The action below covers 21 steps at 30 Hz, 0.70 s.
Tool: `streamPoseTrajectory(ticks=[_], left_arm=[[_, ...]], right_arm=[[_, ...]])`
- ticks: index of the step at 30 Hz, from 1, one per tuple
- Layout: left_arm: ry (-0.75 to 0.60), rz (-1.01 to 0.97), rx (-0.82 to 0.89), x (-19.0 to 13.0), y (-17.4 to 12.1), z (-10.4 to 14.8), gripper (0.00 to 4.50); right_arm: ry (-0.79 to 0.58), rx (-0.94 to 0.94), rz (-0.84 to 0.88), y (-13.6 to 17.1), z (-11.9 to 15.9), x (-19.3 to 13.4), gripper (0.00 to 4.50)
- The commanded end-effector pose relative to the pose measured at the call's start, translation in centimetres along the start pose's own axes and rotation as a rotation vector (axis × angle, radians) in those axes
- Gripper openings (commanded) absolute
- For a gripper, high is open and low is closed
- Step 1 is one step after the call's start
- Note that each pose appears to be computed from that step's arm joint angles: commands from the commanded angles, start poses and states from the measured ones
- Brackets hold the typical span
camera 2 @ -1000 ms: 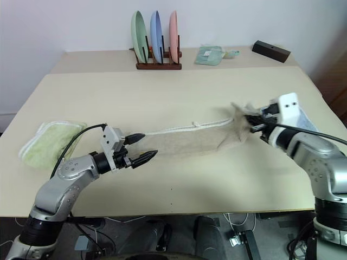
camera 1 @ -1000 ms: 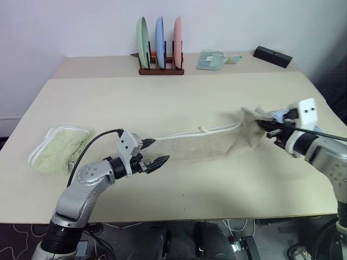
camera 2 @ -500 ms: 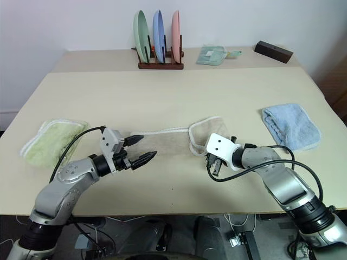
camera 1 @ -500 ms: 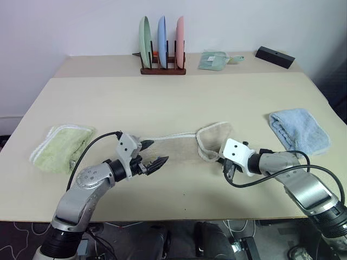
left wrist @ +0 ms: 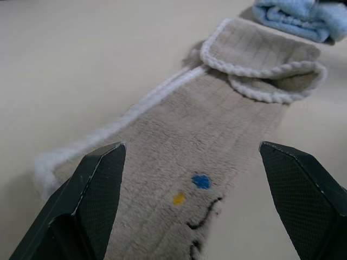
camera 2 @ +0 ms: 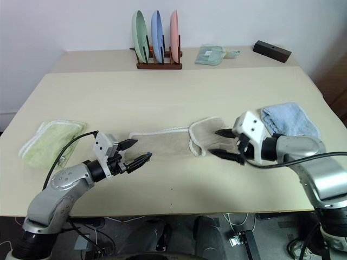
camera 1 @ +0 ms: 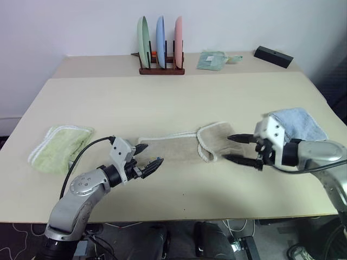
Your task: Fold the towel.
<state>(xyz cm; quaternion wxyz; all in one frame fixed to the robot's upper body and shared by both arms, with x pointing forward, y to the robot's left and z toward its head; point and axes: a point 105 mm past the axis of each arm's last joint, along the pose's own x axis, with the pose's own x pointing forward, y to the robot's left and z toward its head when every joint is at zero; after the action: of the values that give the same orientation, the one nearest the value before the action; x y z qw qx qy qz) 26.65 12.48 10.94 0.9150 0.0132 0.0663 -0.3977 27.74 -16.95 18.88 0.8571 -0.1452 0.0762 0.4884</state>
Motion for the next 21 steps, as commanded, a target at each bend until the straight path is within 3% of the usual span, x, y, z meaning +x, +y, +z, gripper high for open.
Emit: streamPoseTrajectory(ticks=[1, 3, 4, 8, 11, 14, 18, 21], left_arm=[[-0.019, -0.019, -0.033, -0.6, -0.8, 0.6, 4.03], [-0.011, -0.025, -0.065, -0.8, -1.1, 0.3, 4.03], [-0.008, -0.024, -0.081, -0.8, -1.2, 0.2, 4.03], [0.017, -0.023, -0.129, -1.1, -1.8, -0.6, 4.03], [0.02, -0.005, -0.178, -1.5, -2.1, -1.1, 4.03], [0.019, 0.015, -0.217, -1.9, -2.4, -1.4, 4.03], [0.036, 0.026, -0.237, -2.0, -2.8, -1.9, 4.03], [0.049, 0.075, -0.285, -2.4, -3.2, -2.5, 4.03]], right_arm=[[-0.058, 0.032, -0.103, -1.9, 0.2, 1.1, 1.13], [-0.056, 0.042, -0.161, -2.9, -0.8, 2.2, 0.13], [-0.058, 0.053, -0.19, -3.3, -1.4, 2.7, 0.05], [-0.037, 0.056, -0.28, -4.4, -4.8, 4.8, 0.05], [0.039, 0.118, -0.275, -3.8, -8.9, 5.9, 0.05], [0.103, 0.108, -0.229, -2.5, -11.3, 6.4, 0.05], [0.116, 0.096, -0.202, -1.6, -12.0, 6.4, 0.05], [0.024, 0.07, -0.258, -3.2, -9.4, 5.8, 0.05]])
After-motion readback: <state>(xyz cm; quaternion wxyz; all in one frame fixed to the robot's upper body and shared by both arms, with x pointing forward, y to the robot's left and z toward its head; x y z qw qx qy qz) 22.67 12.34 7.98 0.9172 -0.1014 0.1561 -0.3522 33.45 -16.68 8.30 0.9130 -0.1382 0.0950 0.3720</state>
